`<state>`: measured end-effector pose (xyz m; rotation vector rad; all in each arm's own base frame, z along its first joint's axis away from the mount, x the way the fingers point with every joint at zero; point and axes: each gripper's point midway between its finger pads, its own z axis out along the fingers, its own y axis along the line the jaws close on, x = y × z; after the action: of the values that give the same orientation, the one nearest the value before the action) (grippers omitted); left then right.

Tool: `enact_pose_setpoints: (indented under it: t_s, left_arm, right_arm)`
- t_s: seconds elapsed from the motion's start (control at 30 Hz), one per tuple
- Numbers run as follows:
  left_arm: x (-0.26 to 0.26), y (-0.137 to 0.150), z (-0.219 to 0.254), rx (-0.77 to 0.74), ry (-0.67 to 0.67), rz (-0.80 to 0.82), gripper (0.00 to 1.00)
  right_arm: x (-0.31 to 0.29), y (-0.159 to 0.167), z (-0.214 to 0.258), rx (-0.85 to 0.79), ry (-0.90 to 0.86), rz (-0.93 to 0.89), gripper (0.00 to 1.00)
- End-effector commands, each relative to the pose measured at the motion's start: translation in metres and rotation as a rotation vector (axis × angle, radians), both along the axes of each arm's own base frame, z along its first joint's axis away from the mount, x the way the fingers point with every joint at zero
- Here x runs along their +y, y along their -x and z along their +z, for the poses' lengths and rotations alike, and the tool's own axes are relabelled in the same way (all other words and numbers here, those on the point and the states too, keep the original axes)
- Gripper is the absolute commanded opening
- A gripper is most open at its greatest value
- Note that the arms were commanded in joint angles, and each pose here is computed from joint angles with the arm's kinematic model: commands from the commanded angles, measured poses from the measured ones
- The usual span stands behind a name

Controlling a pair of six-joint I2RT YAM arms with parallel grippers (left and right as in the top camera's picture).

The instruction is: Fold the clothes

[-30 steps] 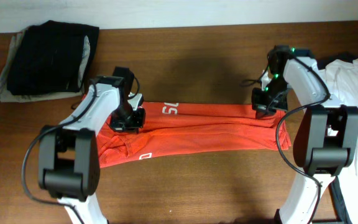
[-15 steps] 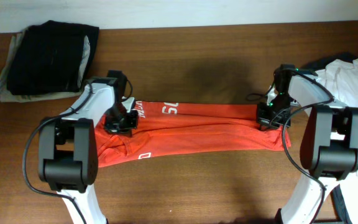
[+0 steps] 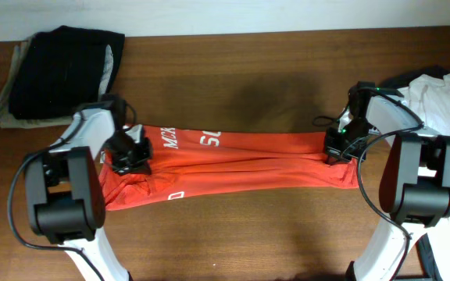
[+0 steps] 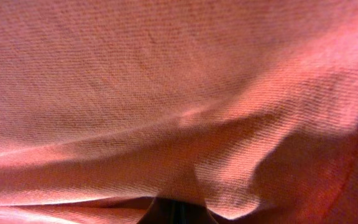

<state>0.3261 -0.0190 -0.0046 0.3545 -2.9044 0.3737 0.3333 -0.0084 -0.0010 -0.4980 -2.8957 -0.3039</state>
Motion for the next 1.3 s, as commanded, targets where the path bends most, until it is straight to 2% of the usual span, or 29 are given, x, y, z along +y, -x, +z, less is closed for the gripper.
enact_pose_setpoints:
  t_s: [0.0,0.13,0.3,0.4,0.47,0.5,0.57,0.6,0.63,0.67,0.73,0.8,0.83,1.03,1.27]
  left_arm:
    - [0.083,0.037,-0.038,0.161,-0.263,0.091,0.01]
    - [0.096,0.042,-0.036,0.175,-0.241,0.169,0.01]
    - [0.100,0.032,-0.019,0.128,-0.244,0.188,0.01]
    - [0.105,0.015,0.016,0.031,-0.264,0.219,0.01]
    - [0.107,0.009,0.036,-0.023,-0.273,0.226,0.01]
    - [0.107,0.007,0.046,-0.051,-0.277,0.230,0.05]
    - [0.108,0.003,0.071,-0.123,-0.288,0.239,0.21]
    - [0.108,0.002,0.081,-0.155,-0.293,0.243,0.43]
    - [0.108,0.001,0.089,-0.181,-0.293,0.247,0.64]
    - [0.107,0.000,0.097,-0.206,-0.288,0.250,0.84]
    - [0.101,-0.002,0.110,-0.251,-0.257,0.256,0.99]
    - [0.092,-0.005,0.117,-0.279,-0.204,0.260,0.99]
    - [0.088,-0.006,0.118,-0.283,-0.185,0.260,0.99]
    - [0.083,-0.007,0.118,-0.285,-0.152,0.260,0.99]
    - [0.083,-0.007,0.118,-0.285,-0.152,0.260,0.99]
  right_arm:
    - [-0.010,-0.005,-0.007,0.004,0.093,0.019,0.04]
    - [-0.010,-0.017,0.002,-0.027,0.097,0.022,0.04]
    - [-0.012,-0.036,0.037,-0.085,0.105,0.021,0.04]
    - [-0.021,-0.047,0.072,-0.112,0.139,0.028,0.04]
    - [-0.027,-0.049,0.082,-0.118,0.155,0.021,0.09]
    - [-0.030,-0.050,0.086,-0.122,0.155,0.012,0.20]
    - [-0.040,-0.051,0.087,-0.125,0.157,-0.012,0.68]
    - [-0.046,-0.050,0.086,-0.124,0.157,-0.028,0.88]
    - [-0.051,-0.050,0.085,-0.123,0.154,-0.044,0.98]
    - [-0.054,-0.050,0.084,-0.125,0.136,-0.062,0.99]
    - [-0.048,-0.051,0.085,-0.153,0.024,-0.040,0.98]
    - [-0.029,-0.049,0.087,-0.188,-0.145,0.016,0.99]
    - [-0.025,-0.045,0.085,-0.183,-0.172,0.021,0.99]
    - [-0.008,-0.021,0.038,-0.124,-0.224,0.023,0.99]
    - [0.014,0.000,0.007,-0.139,-0.338,0.050,0.99]
